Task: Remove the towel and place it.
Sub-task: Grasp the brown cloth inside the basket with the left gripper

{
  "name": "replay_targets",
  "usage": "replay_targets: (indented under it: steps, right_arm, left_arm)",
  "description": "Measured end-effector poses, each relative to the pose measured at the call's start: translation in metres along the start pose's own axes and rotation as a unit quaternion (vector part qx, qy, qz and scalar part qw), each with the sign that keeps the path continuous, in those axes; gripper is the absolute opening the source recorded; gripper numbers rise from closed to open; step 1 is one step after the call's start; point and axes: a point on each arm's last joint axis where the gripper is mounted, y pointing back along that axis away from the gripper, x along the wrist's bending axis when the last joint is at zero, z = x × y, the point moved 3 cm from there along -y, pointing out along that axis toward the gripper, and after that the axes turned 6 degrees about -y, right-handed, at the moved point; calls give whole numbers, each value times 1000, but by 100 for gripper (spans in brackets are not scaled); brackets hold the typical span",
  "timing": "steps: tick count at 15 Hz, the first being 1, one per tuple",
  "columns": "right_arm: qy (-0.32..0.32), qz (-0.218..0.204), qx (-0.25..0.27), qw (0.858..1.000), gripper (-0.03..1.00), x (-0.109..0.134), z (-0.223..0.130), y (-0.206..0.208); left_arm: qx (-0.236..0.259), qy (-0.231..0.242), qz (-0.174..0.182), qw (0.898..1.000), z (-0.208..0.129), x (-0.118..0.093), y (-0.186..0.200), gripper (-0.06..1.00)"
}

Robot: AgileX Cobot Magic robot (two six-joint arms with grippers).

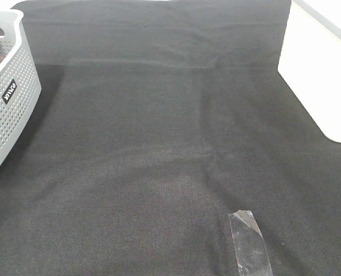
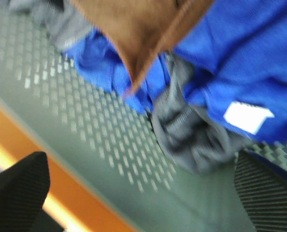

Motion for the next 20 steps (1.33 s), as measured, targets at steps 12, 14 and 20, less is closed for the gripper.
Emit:
replay_targets:
  steps: [12, 14, 20]
  right_arm:
    - [0, 0, 0, 1000, 97, 0, 0, 0]
    - [0, 0, 0, 1000, 97, 0, 0, 0]
    - [0, 0, 0, 1000, 97, 0, 0, 0]
  left_arm:
    - [24, -46, -73, 996, 30, 2, -114, 48]
    - [23, -30, -59, 998, 31, 10, -107, 6]
    - [33, -4, -74, 997, 29, 8, -104, 0]
